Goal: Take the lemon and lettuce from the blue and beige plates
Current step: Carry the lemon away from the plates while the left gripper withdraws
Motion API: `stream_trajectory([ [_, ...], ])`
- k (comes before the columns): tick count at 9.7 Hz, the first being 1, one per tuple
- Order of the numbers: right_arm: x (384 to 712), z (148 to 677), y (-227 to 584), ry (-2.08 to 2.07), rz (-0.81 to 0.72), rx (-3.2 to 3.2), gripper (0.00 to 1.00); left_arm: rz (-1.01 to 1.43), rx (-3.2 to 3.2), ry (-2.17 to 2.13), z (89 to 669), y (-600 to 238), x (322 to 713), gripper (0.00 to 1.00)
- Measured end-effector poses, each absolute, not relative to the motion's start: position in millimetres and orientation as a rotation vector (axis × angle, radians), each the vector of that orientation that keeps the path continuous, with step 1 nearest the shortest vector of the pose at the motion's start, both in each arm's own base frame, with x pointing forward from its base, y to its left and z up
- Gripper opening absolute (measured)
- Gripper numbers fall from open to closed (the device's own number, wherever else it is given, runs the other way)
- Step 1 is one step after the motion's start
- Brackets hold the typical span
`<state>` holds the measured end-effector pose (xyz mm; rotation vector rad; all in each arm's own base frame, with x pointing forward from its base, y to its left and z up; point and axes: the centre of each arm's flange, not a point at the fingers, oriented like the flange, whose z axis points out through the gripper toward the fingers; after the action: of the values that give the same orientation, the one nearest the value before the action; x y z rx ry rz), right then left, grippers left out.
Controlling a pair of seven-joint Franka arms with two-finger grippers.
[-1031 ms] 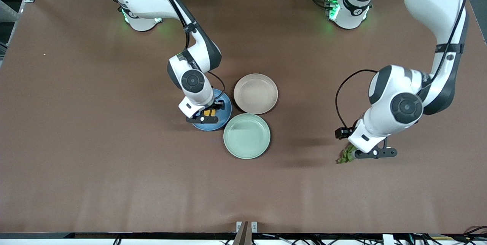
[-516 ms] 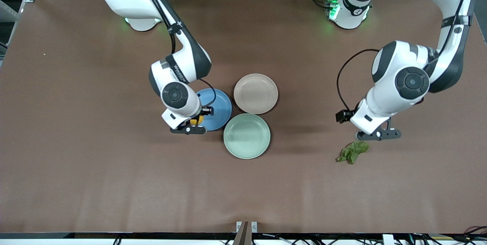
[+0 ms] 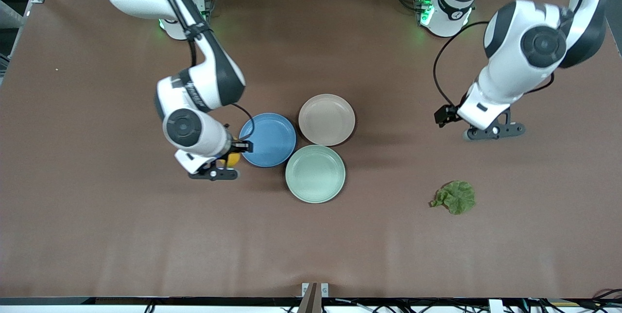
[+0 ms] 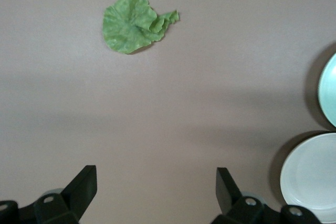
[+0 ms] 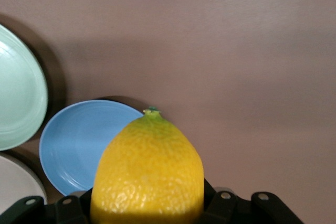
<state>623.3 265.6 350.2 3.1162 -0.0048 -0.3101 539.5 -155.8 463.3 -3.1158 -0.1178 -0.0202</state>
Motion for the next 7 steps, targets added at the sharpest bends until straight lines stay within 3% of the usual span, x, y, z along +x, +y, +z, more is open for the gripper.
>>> stream_trajectory([
  [7,639,379,160,-0.017,-0.443,3.117,0.56,-0.169,-3.136,-0.045,592,-147,540,1.00],
])
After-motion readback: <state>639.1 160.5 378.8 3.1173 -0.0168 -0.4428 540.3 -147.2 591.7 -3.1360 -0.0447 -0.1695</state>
